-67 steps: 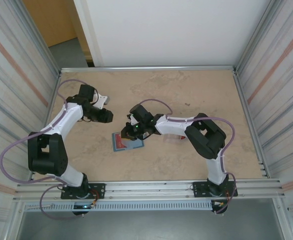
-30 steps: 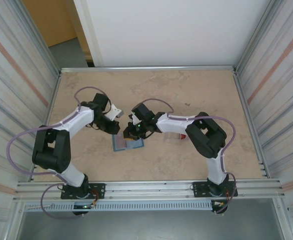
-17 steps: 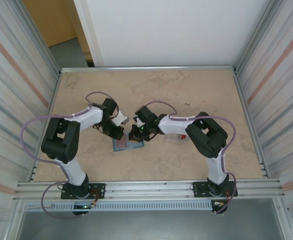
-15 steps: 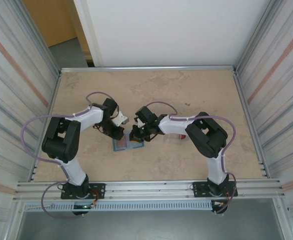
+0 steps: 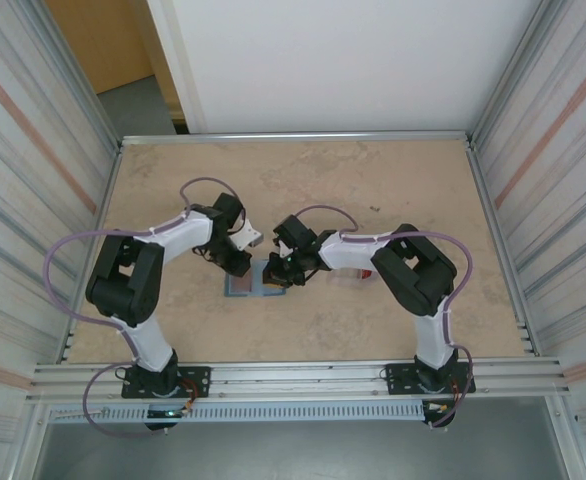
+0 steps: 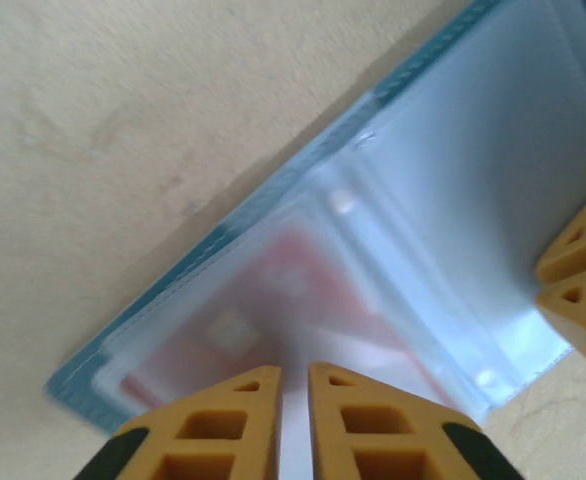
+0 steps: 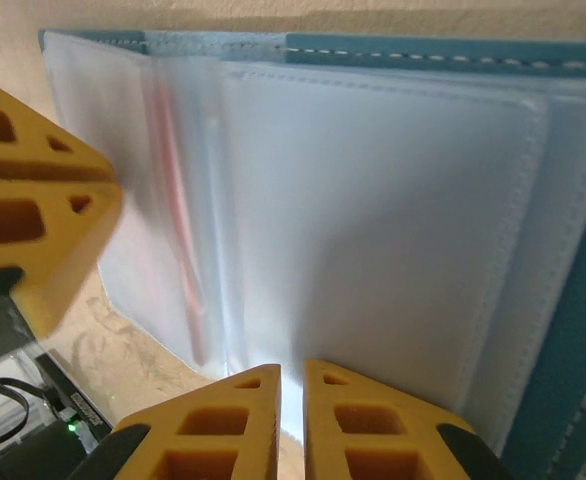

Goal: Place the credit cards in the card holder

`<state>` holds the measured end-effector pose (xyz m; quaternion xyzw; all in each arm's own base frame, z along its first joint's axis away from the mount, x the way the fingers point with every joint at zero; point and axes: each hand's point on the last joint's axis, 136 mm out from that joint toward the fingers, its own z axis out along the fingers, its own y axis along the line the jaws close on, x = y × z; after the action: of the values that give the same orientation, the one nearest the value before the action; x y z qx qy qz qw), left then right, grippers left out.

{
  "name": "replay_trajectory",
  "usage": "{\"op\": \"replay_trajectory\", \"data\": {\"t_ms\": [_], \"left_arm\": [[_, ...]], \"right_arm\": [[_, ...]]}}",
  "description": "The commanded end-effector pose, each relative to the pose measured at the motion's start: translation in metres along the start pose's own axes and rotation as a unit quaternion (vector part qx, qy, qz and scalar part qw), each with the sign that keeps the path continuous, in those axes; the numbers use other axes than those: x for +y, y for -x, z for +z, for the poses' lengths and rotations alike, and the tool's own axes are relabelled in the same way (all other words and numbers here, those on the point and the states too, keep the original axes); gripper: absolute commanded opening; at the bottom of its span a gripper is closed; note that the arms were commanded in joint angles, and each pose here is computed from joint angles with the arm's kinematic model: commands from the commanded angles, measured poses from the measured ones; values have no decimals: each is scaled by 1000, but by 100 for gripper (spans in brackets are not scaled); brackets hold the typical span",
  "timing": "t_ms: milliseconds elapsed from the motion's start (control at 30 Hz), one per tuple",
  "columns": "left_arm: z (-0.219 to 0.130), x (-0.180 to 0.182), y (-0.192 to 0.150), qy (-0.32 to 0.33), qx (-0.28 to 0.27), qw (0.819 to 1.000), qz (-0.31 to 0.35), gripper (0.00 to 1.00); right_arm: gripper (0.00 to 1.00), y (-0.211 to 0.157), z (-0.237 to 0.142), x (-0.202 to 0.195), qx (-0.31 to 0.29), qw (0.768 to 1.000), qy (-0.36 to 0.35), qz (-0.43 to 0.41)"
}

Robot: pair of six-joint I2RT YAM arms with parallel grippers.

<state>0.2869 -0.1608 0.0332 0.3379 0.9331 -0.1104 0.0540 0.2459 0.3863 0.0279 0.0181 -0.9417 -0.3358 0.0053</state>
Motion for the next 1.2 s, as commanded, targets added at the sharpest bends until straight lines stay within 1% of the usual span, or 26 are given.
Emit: {"op": "replay_trajectory", "data": {"t_ms": [0,67,133,267,367,500,567,633,733,833,900,967,1067,1167], "left_arm": [[-38,2,19,26,-37,999,13,18],[-55,-1,28,30,-57,998,13,18],[-71,-8,39,20,-83,996,20,18],[-92,-31,65,-11,-122,991,48,20],[-100,-54,86,-34,-150,985,83,19],[-107,-83,115,-55,-189,974,114,14],[-108,-102,126,-73,-200,968,130,12],[-108,-120,136,-91,-213,961,147,11],[-104,-136,153,-93,-231,956,158,8],[-95,-156,164,-120,-221,954,162,6],[-88,-168,170,-143,-211,955,152,2],[-80,-177,174,-158,-199,957,143,0],[-66,-199,172,-177,-181,955,153,0],[-46,-213,168,-190,-157,956,159,0]], "right_arm": [[19,1,-32,9,-28,999,-27,-26],[23,1,-50,9,-46,997,-42,-38],[27,2,-68,2,-63,995,-69,-42],[30,3,-105,-21,-90,987,-130,-37],[34,2,-136,-39,-118,975,-182,-42],[40,0,-176,-63,-140,960,-241,-30],[43,-2,-194,-72,-153,953,-259,-24],[47,-3,-211,-82,-168,948,-270,-15],[50,-5,-235,-98,-183,945,-273,9],[54,-8,-257,-113,-199,940,-276,27],[58,-9,-270,-123,-212,937,-276,39],[60,-11,-278,-132,-217,936,-273,51],[61,-13,-282,-146,-219,936,-268,70],[63,-13,-278,-154,-214,938,-260,79]]}}
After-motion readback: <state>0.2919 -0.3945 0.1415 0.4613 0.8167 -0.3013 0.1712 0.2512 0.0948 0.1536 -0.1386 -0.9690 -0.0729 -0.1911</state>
